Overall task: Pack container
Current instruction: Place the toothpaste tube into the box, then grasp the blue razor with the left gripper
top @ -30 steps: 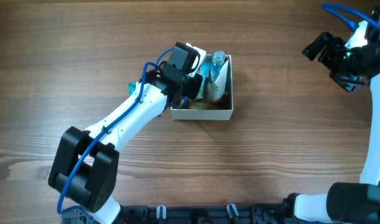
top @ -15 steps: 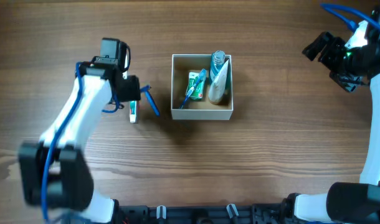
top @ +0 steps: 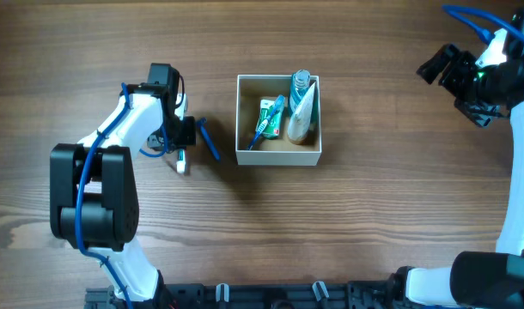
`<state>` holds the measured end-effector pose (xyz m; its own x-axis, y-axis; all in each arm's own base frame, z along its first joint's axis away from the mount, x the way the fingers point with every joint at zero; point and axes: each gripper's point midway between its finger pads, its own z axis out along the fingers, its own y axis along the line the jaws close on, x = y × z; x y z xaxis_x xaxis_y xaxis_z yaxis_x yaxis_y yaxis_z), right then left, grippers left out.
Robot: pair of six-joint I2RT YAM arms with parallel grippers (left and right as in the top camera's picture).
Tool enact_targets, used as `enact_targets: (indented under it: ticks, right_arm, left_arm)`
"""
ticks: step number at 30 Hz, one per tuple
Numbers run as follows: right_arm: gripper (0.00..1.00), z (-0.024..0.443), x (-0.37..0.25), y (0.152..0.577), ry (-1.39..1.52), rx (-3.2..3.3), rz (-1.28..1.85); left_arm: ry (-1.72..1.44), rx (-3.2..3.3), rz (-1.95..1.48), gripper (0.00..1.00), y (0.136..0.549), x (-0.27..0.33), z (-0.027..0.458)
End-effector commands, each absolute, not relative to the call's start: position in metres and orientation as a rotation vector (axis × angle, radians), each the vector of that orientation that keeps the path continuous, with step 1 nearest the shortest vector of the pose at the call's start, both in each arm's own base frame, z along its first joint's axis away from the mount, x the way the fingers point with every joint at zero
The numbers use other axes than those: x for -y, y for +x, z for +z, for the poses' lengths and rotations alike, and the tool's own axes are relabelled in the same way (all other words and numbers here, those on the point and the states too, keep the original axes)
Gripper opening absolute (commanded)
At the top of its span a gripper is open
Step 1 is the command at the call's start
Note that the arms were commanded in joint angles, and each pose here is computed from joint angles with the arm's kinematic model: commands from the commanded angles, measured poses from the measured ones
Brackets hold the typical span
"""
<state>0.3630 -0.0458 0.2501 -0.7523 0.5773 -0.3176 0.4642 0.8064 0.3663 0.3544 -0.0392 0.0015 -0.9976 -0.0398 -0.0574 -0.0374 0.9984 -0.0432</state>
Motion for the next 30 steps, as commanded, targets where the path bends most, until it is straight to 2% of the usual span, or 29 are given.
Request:
enact_targets:
  ticks: [1,3,5,8,9,12,14,16,17,19,20,23,25,27,30]
  right_arm:
    - [1.00,0.257,0.046,0.365,0.792,-2.549,0.385]
    - [1.00,0.257,0.046,0.365,0.792,-2.549,0.385]
    - [1.00,0.257,0.046,0.365,0.792,-2.549,0.385]
    - [1.00,0.257,0.046,0.365,0.792,-2.549,0.385]
    - [1.00,0.257,0.046,0.365,0.792,-2.549,0.385]
    - [1.00,0.257,0.046,0.365,0.792,-2.549,0.385]
    - [1.00,0.257,0.046,0.365,0.792,-2.549,0.385]
    - [1.00,0.257,0.046,0.365,0.792,-2.549,0.385]
    - [1.00,0.257,0.046,0.365,0.792,-2.549,0.385]
    - [1.00,0.257,0.046,0.365,0.792,-2.549,0.385]
    - [1.00,0.257,0.046,0.365,0.792,-2.549,0.385]
    - [1.00,0.257,0.046,0.365,0.792,-2.549,0.385]
    - [1.00,0.257,0.046,0.365,0.792,-2.549,0.385]
    - [1.00,0.257,0.046,0.365,0.792,-2.549,0.385]
    - [1.00,0.257,0.046,0.365,0.792,-2.549,0.385]
  left_arm:
    - [-0.061,-3.044,-0.104,0.04,0.361,0.046,0.053]
    - [-0.114,-2.977,-0.181,0.04,0.368,0.061,0.103]
    - [0.018,-2.830,-0.366,0.04,0.375,0.105,0.160]
    - [0.220,-2.672,-0.433,0.04,0.379,0.161,0.189]
    - [0.310,-2.627,-0.441,0.04,0.382,0.191,0.187]
    - [0.378,-2.625,-0.447,0.04,0.386,0.225,0.166]
    - [0.244,-2.712,-0.352,0.04,0.393,0.230,0.125]
    - [0.160,-2.753,-0.346,0.04,0.396,0.229,0.108]
    - [0.159,-2.739,-0.352,0.26,0.400,0.231,0.108]
    - [0.154,-2.727,-0.358,0.59,0.400,0.229,0.121]
    - [0.148,-2.719,-0.361,0.66,0.398,0.226,0.135]
    - [0.098,-2.673,-0.316,0.69,0.393,0.202,0.178]
    - [0.008,-2.667,-0.175,0.69,0.390,0.162,0.191]
    - [-0.144,-2.712,-0.072,0.70,0.389,0.127,0.179]
    - [-0.554,-2.777,-0.029,0.73,0.389,0.086,0.132]
